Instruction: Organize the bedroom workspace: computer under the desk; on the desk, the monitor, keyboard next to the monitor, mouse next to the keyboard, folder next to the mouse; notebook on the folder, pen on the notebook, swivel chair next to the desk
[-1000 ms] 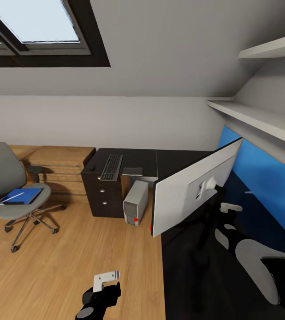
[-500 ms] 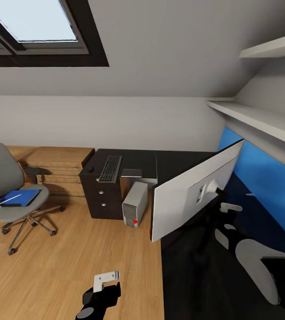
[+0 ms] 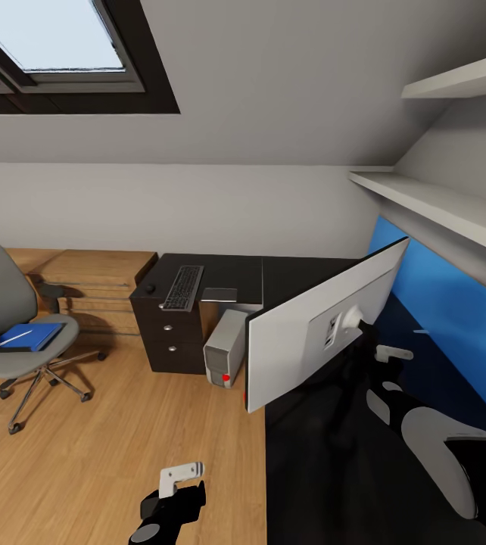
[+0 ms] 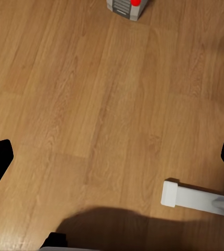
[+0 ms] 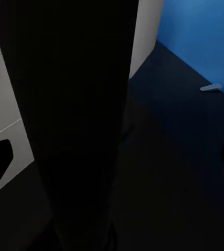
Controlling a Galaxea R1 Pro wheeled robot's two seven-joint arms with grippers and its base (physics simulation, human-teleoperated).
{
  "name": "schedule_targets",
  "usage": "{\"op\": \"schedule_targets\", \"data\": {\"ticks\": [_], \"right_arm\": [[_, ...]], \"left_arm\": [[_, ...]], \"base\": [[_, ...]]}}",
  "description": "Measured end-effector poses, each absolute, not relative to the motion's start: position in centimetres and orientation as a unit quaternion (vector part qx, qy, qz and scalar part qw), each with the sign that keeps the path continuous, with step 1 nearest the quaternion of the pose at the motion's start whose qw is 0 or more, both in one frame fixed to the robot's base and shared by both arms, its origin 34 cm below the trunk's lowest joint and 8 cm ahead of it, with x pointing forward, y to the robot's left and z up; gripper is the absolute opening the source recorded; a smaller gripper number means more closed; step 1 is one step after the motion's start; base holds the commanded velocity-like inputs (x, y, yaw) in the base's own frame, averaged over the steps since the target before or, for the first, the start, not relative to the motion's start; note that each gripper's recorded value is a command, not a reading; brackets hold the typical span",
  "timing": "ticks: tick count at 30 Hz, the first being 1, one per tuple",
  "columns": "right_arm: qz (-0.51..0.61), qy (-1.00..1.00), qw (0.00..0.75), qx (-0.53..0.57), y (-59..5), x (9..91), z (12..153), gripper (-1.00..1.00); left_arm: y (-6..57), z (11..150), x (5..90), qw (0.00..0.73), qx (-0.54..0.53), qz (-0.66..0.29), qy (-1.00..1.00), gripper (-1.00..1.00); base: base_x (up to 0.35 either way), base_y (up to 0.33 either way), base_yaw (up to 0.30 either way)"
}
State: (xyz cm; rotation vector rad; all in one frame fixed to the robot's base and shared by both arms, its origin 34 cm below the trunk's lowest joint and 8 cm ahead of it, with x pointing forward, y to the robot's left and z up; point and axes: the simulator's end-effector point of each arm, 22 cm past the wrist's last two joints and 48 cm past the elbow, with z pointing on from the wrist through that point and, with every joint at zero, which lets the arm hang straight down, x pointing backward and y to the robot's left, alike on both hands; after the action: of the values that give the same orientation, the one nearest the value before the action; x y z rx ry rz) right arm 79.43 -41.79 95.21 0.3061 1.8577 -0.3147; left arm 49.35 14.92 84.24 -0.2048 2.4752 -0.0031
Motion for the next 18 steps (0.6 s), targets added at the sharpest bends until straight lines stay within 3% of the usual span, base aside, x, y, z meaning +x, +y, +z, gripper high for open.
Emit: {"op": "schedule_targets", "data": {"ticks": [7,18], "right_arm": [[-0.135,0.794,0.578,0.131,-41.79,79.42,95.22,1.0],[-0.135,0.793,0.579,0.131,-41.79,79.47,95.28,1.0]], "left_arm": [[14.91,84.25,49.35,0.323,-0.078,-0.002,0.943,1.0],[14.94,84.2,49.32,0.323,-0.078,-0.001,0.943,1.0]], "base": [[0.108,-0.001,0.0],[0.013,0.0,0.0]]}}
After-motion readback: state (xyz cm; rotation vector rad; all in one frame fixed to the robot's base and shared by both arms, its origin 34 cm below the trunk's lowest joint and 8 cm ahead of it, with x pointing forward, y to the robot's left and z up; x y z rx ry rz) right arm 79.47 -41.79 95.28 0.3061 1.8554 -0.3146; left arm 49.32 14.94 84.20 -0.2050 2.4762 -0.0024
